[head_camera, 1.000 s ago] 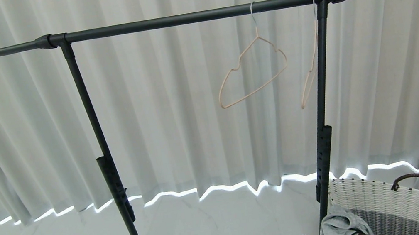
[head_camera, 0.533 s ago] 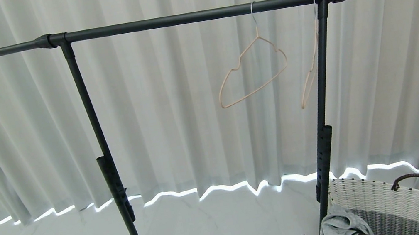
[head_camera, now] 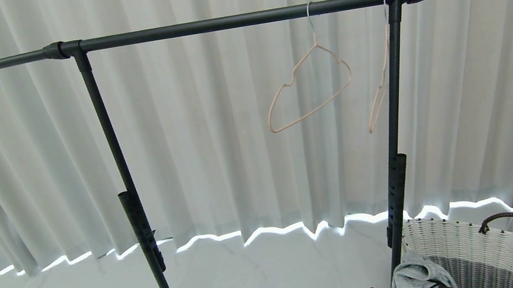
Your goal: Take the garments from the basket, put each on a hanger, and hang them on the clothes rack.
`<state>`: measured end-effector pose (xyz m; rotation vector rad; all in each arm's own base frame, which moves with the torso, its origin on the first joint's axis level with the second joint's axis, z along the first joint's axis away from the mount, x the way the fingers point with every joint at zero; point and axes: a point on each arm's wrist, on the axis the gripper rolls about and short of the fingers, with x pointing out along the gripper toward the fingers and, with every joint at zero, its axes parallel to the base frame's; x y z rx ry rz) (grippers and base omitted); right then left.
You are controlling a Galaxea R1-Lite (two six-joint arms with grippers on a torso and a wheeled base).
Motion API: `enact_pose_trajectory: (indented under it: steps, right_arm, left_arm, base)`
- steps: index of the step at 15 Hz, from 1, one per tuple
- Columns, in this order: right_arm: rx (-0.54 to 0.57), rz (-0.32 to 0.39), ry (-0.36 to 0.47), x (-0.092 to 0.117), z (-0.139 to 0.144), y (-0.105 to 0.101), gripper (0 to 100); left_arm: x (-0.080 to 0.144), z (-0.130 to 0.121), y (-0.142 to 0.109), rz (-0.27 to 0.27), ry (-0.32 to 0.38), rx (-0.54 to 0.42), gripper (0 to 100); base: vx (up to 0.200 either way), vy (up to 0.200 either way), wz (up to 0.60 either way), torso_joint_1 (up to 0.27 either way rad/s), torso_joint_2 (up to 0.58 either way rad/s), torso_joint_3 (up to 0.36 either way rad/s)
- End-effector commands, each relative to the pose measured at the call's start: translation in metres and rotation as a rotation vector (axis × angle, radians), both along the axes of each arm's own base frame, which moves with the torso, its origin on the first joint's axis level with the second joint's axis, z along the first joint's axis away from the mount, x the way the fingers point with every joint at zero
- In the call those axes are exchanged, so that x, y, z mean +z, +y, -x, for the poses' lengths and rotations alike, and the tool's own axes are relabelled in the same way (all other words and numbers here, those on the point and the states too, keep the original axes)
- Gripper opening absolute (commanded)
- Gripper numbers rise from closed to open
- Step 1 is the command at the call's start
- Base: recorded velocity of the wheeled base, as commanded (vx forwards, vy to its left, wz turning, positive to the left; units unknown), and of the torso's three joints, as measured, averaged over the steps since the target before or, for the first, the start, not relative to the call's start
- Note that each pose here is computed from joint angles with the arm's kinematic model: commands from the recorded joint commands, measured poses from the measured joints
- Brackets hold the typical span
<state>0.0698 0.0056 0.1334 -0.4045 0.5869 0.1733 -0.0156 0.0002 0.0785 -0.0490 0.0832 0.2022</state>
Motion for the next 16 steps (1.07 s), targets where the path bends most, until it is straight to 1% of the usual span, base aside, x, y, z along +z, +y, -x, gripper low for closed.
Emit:
enact_pose_trajectory:
  steps: [1, 2, 4, 5, 6, 7, 8, 10, 11, 12, 14, 15, 16]
  right_arm:
    - [-0.052, 0.041, 0.131, -0.011, -0.040, 0.000, 100]
    - [-0.054, 0.050, 0.180, -0.019, -0.052, 0.000, 100]
    - [-0.065, 0.068, 0.243, -0.027, -0.063, -0.002, 100]
    - [-0.061, 0.100, 0.282, -0.032, -0.067, -0.006, 100]
    - [-0.047, 0.140, 0.343, -0.041, -0.069, -0.011, 100]
    - [-0.038, 0.160, 0.394, -0.049, -0.070, -0.013, 100]
    - [-0.028, 0.171, 0.425, -0.058, -0.079, -0.015, 100]
    - [-0.024, 0.171, 0.453, -0.077, -0.094, -0.016, 100]
    - [-0.017, 0.174, 0.465, -0.087, -0.094, -0.015, 100]
    - [-0.010, 0.181, 0.458, -0.094, -0.093, -0.015, 100]
    - [0.001, 0.197, 0.473, -0.104, -0.085, -0.017, 100]
    - [0.019, 0.210, 0.495, -0.109, -0.085, -0.017, 100]
    - [0.026, 0.217, 0.492, -0.111, -0.088, -0.017, 100]
  left_arm:
    - [0.000, 0.000, 0.000, 0.001, -0.001, 0.001, 100]
    - [0.000, 0.000, 0.000, 0.001, -0.001, 0.001, 100]
    - [0.000, 0.000, 0.000, -0.001, 0.000, 0.001, 100]
    - [0.000, 0.000, 0.000, -0.001, 0.000, 0.001, 100]
    - [0.000, 0.000, 0.000, -0.001, 0.000, 0.001, 100]
    - [0.000, 0.000, 0.000, -0.001, 0.000, 0.001, 100]
    - [0.000, 0.000, 0.000, 0.001, -0.001, 0.001, 100]
    - [0.000, 0.000, 0.000, 0.001, -0.001, 0.001, 100]
    - [0.000, 0.000, 0.000, -0.001, 0.000, 0.001, 100]
    - [0.000, 0.000, 0.000, 0.001, -0.001, 0.001, 100]
    - [0.000, 0.000, 0.000, 0.001, -0.001, 0.001, 100]
    - [0.000, 0.000, 0.000, 0.001, -0.001, 0.001, 100]
    - [0.000, 0.000, 0.000, 0.001, -0.001, 0.001, 100]
  base:
    - [0.000, 0.000, 0.00, 0.000, 0.00, 0.000]
    - [0.000, 0.000, 0.00, 0.000, 0.00, 0.000]
    - [0.000, 0.000, 0.00, 0.000, 0.00, 0.000]
    - [0.000, 0.000, 0.00, 0.000, 0.00, 0.000]
    - [0.000, 0.000, 0.00, 0.000, 0.00, 0.000]
    - [0.000, 0.000, 0.00, 0.000, 0.00, 0.000]
    - [0.000, 0.000, 0.00, 0.000, 0.00, 0.000]
    - [0.000, 0.000, 0.00, 0.000, 0.00, 0.000]
    - [0.000, 0.000, 0.00, 0.000, 0.00, 0.000]
    - [0.000, 0.000, 0.00, 0.000, 0.00, 0.000]
    - [0.000, 0.000, 0.00, 0.000, 0.00, 0.000]
    - [0.000, 0.000, 0.00, 0.000, 0.00, 0.000]
    - [0.000, 0.000, 0.00, 0.000, 0.00, 0.000]
